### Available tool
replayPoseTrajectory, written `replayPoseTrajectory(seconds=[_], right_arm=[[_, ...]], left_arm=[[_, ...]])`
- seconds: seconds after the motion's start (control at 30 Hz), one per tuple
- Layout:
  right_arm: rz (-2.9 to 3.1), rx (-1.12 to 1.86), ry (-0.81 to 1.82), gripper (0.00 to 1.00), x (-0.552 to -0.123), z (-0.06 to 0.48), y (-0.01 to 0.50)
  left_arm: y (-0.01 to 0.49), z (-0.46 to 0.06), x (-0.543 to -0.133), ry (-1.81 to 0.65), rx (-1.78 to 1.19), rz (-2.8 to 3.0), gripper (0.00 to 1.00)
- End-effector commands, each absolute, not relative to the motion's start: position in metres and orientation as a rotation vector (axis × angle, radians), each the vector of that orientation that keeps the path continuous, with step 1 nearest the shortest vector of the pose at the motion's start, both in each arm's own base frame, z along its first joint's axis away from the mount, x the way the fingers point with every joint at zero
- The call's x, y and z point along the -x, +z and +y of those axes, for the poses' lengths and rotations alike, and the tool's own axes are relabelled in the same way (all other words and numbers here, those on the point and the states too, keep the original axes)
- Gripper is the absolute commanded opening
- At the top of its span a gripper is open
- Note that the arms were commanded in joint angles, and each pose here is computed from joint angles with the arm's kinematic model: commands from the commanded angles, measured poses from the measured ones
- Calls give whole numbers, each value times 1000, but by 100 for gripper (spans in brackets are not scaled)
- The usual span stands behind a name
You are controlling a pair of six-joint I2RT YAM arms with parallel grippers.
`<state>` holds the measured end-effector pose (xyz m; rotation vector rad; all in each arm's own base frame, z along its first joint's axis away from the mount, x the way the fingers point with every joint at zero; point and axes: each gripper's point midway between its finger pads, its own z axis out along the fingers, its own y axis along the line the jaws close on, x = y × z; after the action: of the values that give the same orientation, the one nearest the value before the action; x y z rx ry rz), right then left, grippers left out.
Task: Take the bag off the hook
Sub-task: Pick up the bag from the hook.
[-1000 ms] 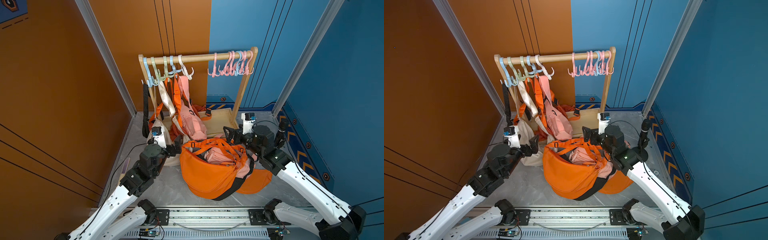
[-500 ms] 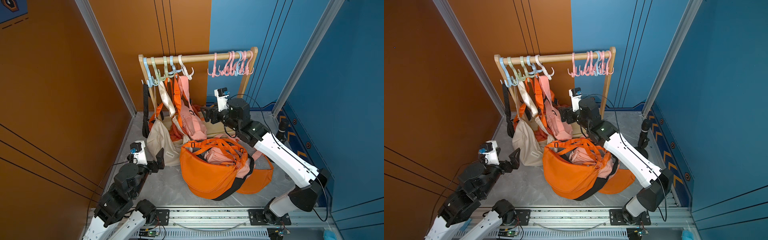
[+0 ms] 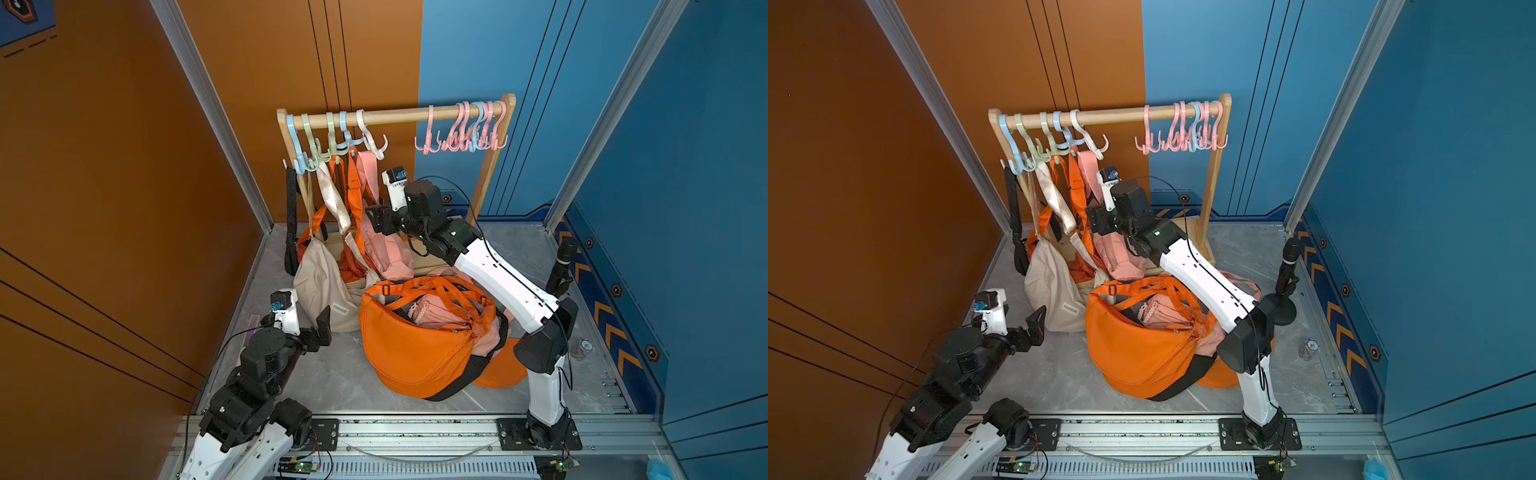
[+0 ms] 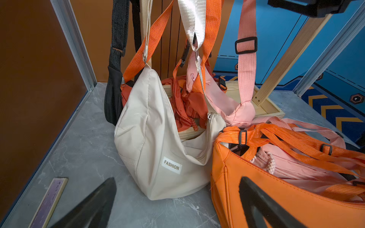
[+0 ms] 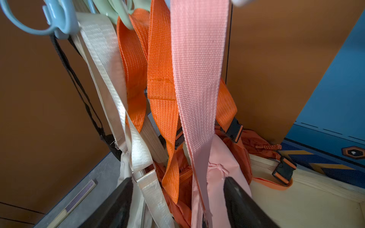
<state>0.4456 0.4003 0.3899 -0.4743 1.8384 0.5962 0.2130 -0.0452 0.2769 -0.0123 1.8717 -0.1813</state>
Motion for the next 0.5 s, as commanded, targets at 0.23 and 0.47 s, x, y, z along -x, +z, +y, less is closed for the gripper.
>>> replayPoseTrajectory(seconds=[0.23,0.47], right_arm=[[1847,436,562,63,-479,402,379],[1832,413,603,27,-489,408,377]], left_arm=[[266,-51,-215,-178,-24,1914,98],[263,-47,-217,-134,-27,1922,98]])
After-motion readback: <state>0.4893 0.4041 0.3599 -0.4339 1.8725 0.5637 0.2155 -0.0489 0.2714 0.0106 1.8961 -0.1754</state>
